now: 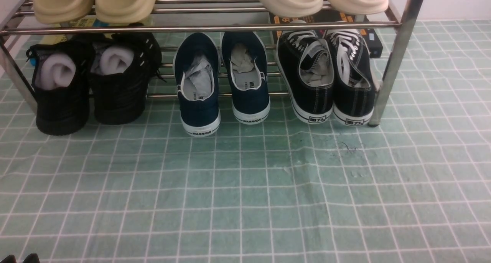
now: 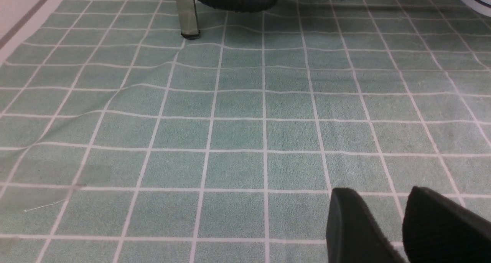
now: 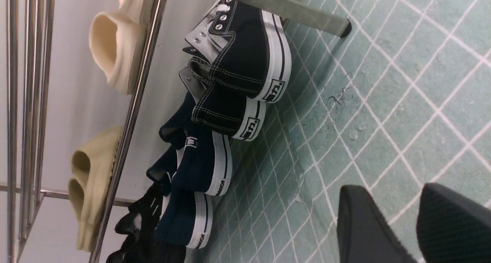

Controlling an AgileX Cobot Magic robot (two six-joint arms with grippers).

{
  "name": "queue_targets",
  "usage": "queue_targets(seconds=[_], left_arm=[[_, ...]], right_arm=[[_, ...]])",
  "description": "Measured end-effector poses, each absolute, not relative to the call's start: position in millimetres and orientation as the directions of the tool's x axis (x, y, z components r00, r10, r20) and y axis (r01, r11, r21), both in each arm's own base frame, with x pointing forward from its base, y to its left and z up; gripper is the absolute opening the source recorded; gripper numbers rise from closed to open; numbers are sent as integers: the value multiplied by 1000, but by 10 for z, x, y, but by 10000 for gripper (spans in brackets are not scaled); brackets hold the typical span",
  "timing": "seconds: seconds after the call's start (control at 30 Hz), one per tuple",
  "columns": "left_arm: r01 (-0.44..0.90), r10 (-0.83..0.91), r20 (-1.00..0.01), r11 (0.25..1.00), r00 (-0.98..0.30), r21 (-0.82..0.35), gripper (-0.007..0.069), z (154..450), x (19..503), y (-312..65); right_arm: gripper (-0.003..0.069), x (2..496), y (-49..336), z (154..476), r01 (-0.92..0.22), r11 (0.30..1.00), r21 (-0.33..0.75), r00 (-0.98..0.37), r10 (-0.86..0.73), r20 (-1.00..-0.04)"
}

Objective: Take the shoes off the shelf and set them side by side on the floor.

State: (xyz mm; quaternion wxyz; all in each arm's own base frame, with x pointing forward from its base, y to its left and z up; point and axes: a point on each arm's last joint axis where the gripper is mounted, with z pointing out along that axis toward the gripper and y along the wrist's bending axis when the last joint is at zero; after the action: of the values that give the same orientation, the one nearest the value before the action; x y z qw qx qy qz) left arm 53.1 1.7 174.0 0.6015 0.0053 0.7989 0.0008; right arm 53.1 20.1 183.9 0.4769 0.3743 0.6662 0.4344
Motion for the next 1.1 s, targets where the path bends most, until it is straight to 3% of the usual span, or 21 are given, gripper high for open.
queue_targets(seconds=[0.07,0.23,0.33,0.47,0.57,0.7,0.77,0.87,0.93,1.03,1.1], left_arm=[[7,9,-961,1000,-276,8,239,1740,531,17],[7,9,-961,1000,-276,8,239,1740,531,17],[7,9,-961,1000,-276,8,239,1740,531,17],[7,9,-961,1000,-276,8,239,1740,531,17],[7,9,-961,1000,-277,8,239,1740,531,17],[7,9,-961,1000,-277,8,239,1740,531,17],[7,9,-961,1000,-277,8,239,1740,531,17],[7,9,-961,1000,-277,8,239,1740,531,17],[7,9,-961,1000,-277,8,239,1740,531,17],[7,9,-961,1000,-277,8,239,1740,531,17],[7,9,-961,1000,-277,8,239,1740,531,17]], right_arm=[[237,531,200,1840,72,382,921,-267,898,-351],[90,492,198,2245,-90,637,765,-210,739,-640],[-6,530,198,2650,-146,807,572,-173,549,-818],[-5,748,244,2959,-148,892,426,-325,363,-873],[1,1140,302,3053,-132,917,377,-612,223,-759],[3,1652,371,3066,-120,904,410,-829,137,-543],[5,1892,461,3059,-137,865,482,-900,95,-426],[6,2260,719,3030,-231,778,584,-949,-47,-313],[6,2495,942,3076,-297,731,614,-947,-141,-290],[6,2746,1215,3121,-340,725,599,-938,-214,-274],[7,2991,1435,3188,-360,764,536,-930,-249,-270]])
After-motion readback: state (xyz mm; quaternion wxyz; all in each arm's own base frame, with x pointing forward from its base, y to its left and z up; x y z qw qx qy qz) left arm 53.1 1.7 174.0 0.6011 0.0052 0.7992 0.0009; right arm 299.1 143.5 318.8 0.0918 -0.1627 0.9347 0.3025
